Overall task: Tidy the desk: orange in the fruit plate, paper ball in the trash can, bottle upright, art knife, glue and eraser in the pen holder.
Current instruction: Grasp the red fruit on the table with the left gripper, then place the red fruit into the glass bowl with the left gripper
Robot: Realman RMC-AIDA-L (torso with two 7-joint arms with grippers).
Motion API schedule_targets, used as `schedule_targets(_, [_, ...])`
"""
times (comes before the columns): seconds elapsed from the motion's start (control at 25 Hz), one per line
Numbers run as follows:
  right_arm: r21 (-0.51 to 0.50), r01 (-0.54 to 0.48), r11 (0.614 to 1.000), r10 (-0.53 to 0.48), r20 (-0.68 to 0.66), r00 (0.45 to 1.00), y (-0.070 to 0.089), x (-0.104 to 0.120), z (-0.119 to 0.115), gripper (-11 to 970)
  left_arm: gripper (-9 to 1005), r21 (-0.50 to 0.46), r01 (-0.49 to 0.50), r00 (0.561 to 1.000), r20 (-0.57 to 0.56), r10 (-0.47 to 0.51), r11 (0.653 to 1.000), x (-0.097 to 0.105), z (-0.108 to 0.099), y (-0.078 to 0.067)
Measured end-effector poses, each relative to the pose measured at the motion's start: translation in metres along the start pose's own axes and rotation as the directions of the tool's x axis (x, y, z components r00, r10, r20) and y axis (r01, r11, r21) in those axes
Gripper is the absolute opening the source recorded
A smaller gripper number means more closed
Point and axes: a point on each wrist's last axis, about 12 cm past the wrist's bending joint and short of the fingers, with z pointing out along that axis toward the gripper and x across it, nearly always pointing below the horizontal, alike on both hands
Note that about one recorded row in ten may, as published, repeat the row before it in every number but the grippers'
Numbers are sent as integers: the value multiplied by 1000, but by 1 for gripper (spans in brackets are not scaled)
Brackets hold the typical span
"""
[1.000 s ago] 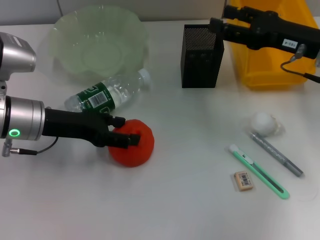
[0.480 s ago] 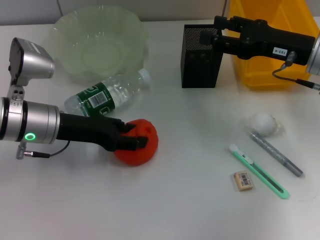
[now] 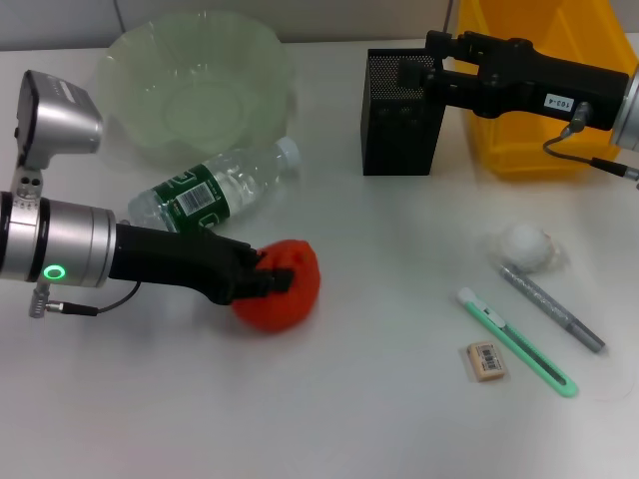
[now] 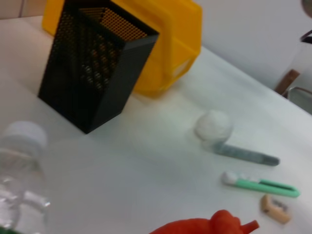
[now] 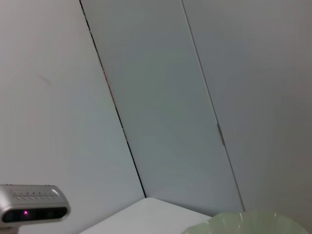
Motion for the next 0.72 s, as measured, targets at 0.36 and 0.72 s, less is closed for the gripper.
schedule_targets(0.36, [19,-19,1000,19,9,1000,0,6,-7,759,222,89,-86,992,100,77,992,-33,-13,-13])
schedule_targets(0.72, [27,-38,999,38,9,999,2,13,-13,759,159,-274,-174,938,245,243,946,-75,-37,20])
